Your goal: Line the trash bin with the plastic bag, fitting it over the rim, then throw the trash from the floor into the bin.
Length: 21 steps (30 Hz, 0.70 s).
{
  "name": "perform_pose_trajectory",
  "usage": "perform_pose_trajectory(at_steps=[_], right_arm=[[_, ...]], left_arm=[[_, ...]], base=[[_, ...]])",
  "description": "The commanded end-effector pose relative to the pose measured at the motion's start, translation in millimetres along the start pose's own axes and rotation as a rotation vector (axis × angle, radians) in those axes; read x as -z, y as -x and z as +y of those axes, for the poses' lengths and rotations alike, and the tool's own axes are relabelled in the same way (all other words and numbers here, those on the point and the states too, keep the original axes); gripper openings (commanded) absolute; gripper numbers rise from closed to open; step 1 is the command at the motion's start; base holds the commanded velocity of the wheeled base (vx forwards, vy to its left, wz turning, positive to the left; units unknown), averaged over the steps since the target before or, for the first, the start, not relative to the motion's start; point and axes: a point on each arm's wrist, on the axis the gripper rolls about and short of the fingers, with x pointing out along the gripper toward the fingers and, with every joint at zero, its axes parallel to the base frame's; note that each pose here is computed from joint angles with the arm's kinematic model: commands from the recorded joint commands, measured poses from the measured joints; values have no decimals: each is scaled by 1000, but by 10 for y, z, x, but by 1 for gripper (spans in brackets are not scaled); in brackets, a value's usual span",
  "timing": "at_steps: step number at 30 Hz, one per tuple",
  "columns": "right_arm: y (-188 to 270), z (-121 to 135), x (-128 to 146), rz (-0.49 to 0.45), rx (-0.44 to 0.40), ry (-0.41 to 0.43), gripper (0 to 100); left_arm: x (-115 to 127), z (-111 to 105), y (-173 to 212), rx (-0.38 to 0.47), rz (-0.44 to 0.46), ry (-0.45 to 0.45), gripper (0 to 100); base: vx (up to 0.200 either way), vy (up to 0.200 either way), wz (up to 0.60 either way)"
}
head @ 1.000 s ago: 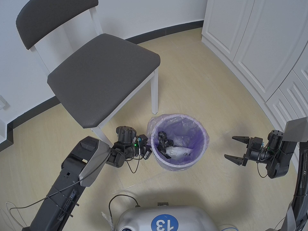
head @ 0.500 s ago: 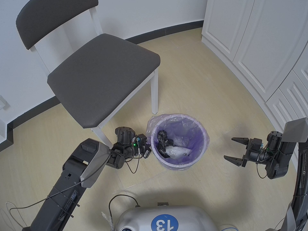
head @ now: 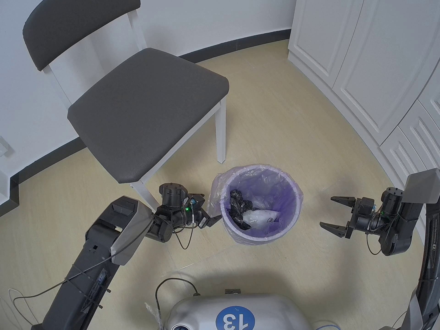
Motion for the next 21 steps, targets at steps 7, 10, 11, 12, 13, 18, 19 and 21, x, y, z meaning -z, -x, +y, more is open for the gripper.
perform_pose_trajectory(at_steps=[7, 10, 11, 12, 13, 18, 19, 21], right_arm=[[5, -8, -17, -7, 4, 13, 100], [8, -14, -18, -8, 5, 13, 100], [3, -11, -18, -8, 4, 15, 100], [8, -14, -18, -8, 5, 14, 100], [4, -12, -24, -9, 4, 16, 100], [12, -10, -30, -9, 6, 16, 100], [12, -10, -30, -9, 6, 16, 100], [14, -7, -28, -8, 5, 14, 100]], left_arm=[[-118, 95, 270, -222, 197, -172, 100], [-208, -26, 410, -339, 285, -248, 100], [-221, -67, 429, -357, 294, -256, 100], [-237, -102, 460, -379, 302, -265, 100], [-242, -144, 489, -387, 307, -276, 100], [-239, -244, 623, -421, 319, -322, 100], [-243, -259, 655, -441, 319, -325, 100], [-248, -269, 673, -452, 320, -327, 100]], base=[[0, 0, 0], [0, 0, 0], [0, 0, 0], [0, 0, 0], [0, 0, 0], [0, 0, 0], [0, 0, 0], [0, 0, 0]])
